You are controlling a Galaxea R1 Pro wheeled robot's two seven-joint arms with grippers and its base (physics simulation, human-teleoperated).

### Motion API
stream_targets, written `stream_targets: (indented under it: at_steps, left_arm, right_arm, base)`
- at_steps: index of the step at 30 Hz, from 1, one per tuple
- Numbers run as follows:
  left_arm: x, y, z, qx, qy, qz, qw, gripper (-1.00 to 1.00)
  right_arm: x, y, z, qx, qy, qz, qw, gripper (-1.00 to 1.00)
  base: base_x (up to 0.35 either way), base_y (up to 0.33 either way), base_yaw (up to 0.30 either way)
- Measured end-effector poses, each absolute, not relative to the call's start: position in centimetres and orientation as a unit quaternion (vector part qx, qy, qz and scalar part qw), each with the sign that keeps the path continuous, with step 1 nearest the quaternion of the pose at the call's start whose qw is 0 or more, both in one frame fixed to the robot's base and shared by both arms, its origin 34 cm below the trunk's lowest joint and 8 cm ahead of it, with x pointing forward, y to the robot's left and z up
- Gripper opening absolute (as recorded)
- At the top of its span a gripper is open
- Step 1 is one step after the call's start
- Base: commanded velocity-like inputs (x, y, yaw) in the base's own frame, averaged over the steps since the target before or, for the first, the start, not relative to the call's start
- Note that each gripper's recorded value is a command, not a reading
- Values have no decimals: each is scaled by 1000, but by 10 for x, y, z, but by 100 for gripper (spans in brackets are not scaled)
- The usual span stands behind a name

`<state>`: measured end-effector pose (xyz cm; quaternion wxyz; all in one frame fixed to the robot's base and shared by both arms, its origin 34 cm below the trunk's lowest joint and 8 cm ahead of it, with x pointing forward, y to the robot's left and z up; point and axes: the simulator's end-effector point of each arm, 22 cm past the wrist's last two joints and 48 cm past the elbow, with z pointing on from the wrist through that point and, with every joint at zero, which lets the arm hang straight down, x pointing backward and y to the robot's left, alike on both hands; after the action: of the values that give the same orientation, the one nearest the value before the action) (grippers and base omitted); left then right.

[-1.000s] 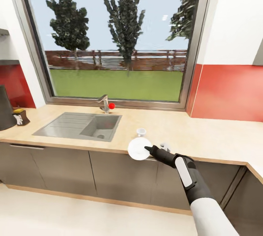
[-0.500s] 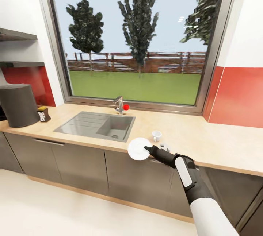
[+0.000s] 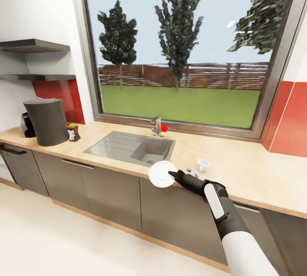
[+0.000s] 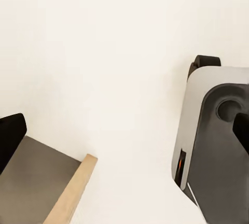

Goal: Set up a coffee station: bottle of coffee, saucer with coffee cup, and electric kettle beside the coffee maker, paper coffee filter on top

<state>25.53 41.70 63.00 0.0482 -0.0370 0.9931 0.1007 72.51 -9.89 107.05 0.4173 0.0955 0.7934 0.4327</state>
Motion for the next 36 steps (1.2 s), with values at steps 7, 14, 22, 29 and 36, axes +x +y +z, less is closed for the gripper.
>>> stream_targets:
  at_steps: [7,14,22,29,36]
  left_arm:
    - [259,416,631,-38,993,100,53,100]
    - [262,416,632,-38,993,100,58,100]
    - [264,416,633,-39,992,100,62,100]
    - [266,417,634,-39,992,101,64,100]
    - [266,417,634,-40,992,101,64,100]
  right_arm:
    - [724,-99,1075,94,792,433,420,-100]
    - [724,-99,1080,92,790,433,423,-100]
    - [723,-99,1084,90,789,434,426,-100]
    - [723,-100,1085,90,789,433,427,-100]
    - [723,-100,1084,90,789,432,427,-100]
  base:
    - [64,305,212]
    - [209,275,212]
    - [297,171,163]
    - [309,185,10]
    - [310,148,0]
